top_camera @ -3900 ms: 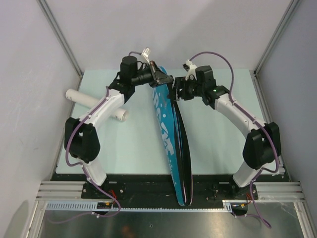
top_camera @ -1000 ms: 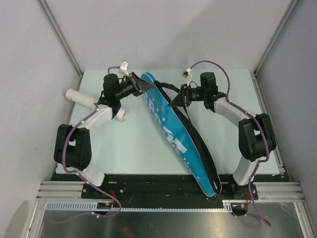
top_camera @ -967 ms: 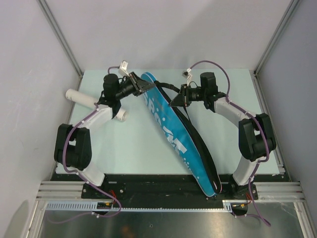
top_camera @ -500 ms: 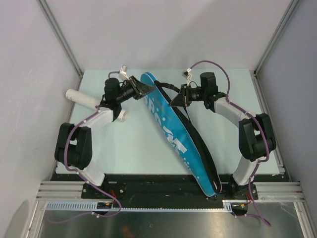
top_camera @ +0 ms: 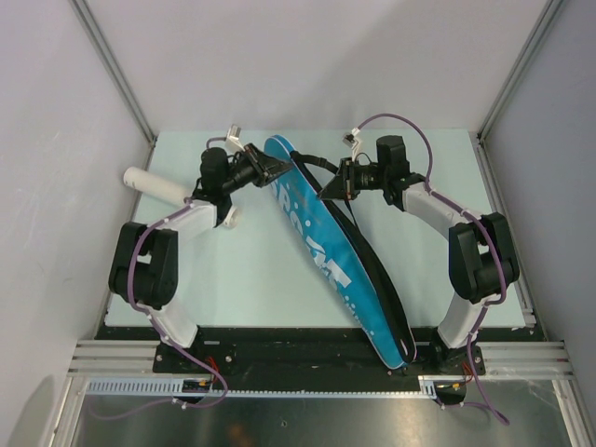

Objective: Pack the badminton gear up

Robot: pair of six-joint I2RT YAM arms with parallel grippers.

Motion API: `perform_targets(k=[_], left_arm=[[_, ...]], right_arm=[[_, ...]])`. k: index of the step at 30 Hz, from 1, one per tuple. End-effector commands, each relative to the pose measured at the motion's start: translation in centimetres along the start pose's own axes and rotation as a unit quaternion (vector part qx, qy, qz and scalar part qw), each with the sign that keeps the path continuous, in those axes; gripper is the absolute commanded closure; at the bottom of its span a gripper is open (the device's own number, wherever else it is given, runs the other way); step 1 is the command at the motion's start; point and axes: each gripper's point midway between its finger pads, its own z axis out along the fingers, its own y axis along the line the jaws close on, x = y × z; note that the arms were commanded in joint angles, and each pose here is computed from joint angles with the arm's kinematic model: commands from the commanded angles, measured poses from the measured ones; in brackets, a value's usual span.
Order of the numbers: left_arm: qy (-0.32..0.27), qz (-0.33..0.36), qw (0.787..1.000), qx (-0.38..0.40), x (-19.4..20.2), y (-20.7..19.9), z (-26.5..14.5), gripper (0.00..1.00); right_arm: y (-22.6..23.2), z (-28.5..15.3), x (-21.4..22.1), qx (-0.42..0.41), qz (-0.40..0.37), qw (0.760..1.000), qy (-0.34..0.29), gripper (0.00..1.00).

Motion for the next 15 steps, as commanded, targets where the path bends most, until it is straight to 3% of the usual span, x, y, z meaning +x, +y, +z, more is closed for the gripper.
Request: perform_targets(k=[1, 7, 15], left_arm=[[-0.019, 0.025, 0.998, 0.056, -2.1, -3.7, 0.3, 0.77], [-0.019, 0.031, 0.997, 0.070, -2.1, -4.7, -0.1, 0.69], [-0.020, 0.025, 0.997, 0.074, -2.3, -4.8, 0.1, 0.67]], right_arm=[[2.2, -0.1, -1.5, -0.024, -0.019, 0.999, -0.013, 1.00], [2.4, -0.1, -1.6, -0.027, -0.021, 0.999, -0.014, 1.00], [2.6, -0.1, -1.8, -0.029, -0.022, 0.999, -0.017, 1.00]])
